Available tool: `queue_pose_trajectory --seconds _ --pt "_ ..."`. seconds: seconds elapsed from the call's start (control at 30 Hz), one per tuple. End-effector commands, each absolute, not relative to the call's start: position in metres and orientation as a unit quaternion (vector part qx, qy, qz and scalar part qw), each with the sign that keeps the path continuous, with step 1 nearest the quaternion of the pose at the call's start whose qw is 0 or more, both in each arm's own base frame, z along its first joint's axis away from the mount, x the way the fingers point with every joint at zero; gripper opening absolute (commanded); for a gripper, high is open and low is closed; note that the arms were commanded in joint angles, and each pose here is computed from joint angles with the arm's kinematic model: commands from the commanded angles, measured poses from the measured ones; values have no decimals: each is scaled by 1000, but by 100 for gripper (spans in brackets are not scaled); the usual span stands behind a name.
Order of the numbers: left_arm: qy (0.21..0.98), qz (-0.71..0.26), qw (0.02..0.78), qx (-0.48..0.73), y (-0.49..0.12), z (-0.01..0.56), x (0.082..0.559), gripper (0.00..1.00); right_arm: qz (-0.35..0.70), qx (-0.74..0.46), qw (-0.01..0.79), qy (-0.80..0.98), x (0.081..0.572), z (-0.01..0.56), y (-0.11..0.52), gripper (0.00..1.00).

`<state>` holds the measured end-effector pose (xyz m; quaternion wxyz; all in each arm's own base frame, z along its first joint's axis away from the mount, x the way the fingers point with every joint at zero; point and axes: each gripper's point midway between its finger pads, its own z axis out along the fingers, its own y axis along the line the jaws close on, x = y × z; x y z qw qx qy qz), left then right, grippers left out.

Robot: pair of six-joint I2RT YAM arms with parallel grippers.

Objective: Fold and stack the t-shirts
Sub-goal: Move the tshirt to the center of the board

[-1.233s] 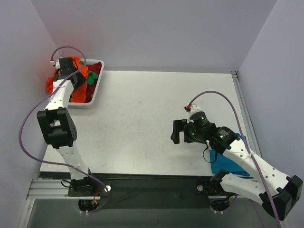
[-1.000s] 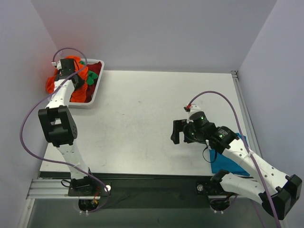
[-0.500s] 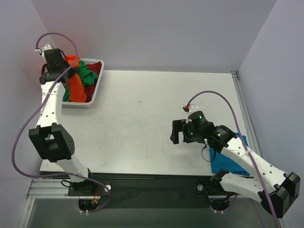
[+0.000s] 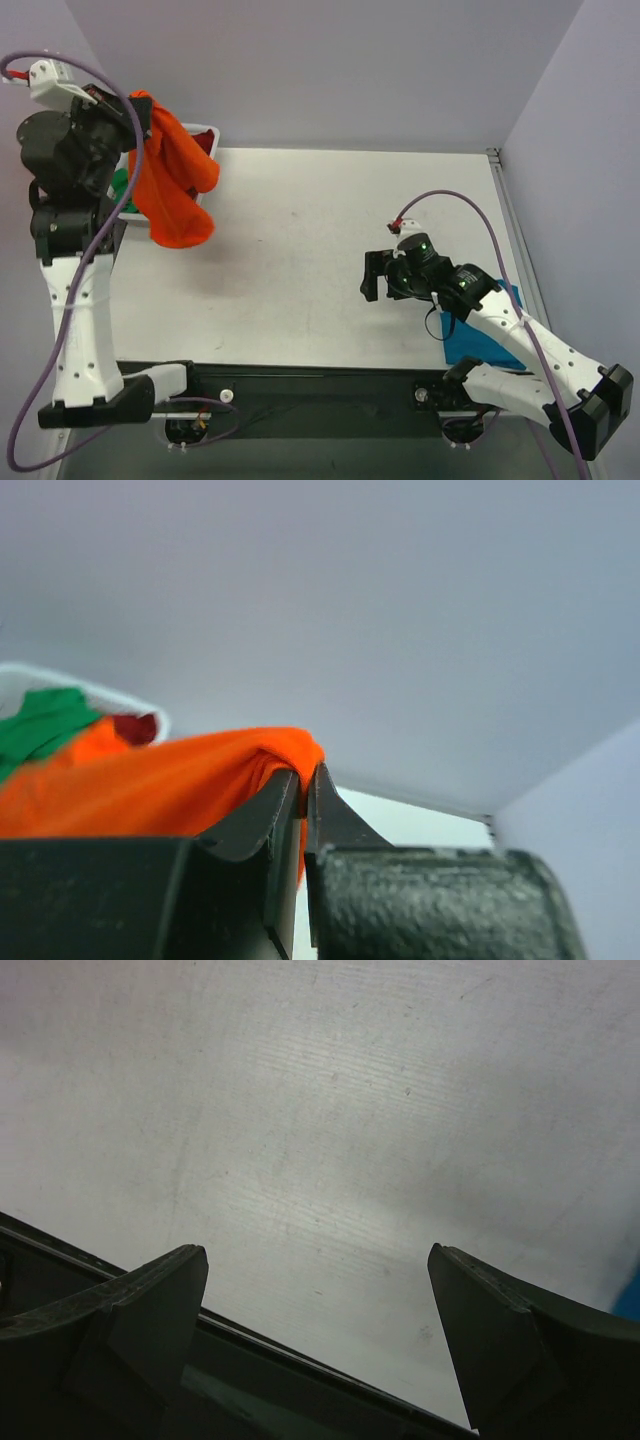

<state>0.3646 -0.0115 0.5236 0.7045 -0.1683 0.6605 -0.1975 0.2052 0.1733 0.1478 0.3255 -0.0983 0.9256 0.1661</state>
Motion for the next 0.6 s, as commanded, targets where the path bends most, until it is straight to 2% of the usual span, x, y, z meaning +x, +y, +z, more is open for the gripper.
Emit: queue_pose_trajectory --seconds 0.0,0.1,0.2,0.33,0.37,0.43,0.53,0.57 --pt "572 -250 777 -78 -46 605 305 0 173 -86 359 913 212 170 171 100" --pt "566 -284 771 -61 -60 606 293 0 178 -76 367 910 211 176 170 100" --pt "589 -336 734 -44 -92 577 300 0 184 -66 370 908 208 177 168 100" --pt "646 -376 664 -28 -155 505 321 0 189 -54 367 909 204 174 166 100" --pt "678 -373 633 -27 -175 468 333 0 189 -51 365 910 203 172 166 100" --pt "701 -372 608 -19 -204 437 342 0 181 -36 369 911 205 169 162 100" --pt "773 -361 522 -4 -272 343 366 0 178 -15 368 913 204 164 158 100" --pt "777 -370 509 5 -289 333 370 0 176 -12 365 914 202 161 157 100"
